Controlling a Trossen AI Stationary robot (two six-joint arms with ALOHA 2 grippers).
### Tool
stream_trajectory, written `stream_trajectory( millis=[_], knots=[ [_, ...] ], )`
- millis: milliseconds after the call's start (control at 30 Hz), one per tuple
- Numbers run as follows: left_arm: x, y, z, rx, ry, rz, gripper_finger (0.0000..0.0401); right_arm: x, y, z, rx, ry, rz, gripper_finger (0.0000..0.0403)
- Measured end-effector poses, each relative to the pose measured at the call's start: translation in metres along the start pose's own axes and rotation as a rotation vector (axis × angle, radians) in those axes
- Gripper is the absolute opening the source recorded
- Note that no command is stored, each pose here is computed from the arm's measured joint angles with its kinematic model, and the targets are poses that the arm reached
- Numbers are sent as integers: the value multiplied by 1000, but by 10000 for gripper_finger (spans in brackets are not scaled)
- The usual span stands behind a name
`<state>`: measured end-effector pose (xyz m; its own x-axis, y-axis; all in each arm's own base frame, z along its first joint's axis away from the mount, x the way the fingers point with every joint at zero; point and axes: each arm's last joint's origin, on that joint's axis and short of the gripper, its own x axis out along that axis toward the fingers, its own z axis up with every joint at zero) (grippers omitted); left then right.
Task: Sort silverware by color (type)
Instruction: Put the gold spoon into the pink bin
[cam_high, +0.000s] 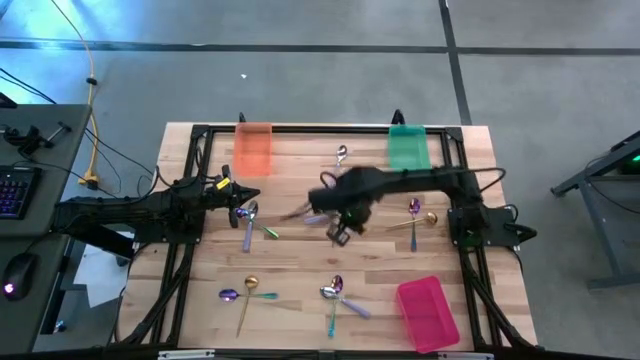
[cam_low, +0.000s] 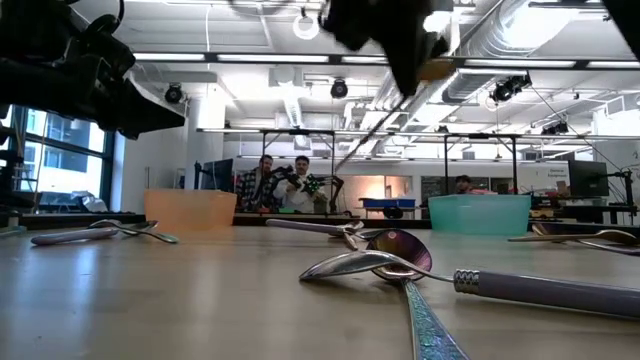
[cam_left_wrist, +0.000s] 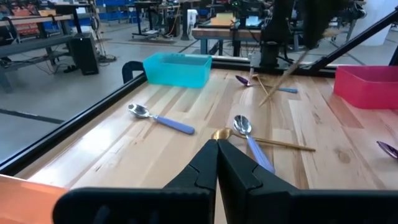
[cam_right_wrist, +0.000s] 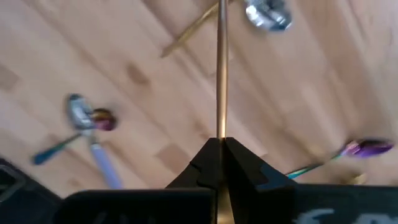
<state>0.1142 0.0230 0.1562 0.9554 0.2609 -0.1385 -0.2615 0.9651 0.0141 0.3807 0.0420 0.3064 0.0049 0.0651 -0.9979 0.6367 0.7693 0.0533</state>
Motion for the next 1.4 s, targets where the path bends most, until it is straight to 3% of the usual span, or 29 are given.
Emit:
stream_trajectory(
  millis=[267,633,733,800,1033,1400],
  knots=[
    [0,0,1,-13,-8,0,0,-24,33,-97,243,-81,19,0],
    [0,-1,7,-48,-72,-34,0,-10,58,-258,507,-124,18,0],
    [-1,-2,10,-46,-98,-56,0,2,61,-289,560,-110,34,0],
    [-1,-2,11,-42,-113,-58,0,16,62,-294,553,-51,4,0],
    [-1,-2,13,-40,-135,-61,0,67,60,-288,555,-45,-38,0],
    [-1,-2,13,-25,-132,-60,0,112,58,-287,554,14,12,0]
  ],
)
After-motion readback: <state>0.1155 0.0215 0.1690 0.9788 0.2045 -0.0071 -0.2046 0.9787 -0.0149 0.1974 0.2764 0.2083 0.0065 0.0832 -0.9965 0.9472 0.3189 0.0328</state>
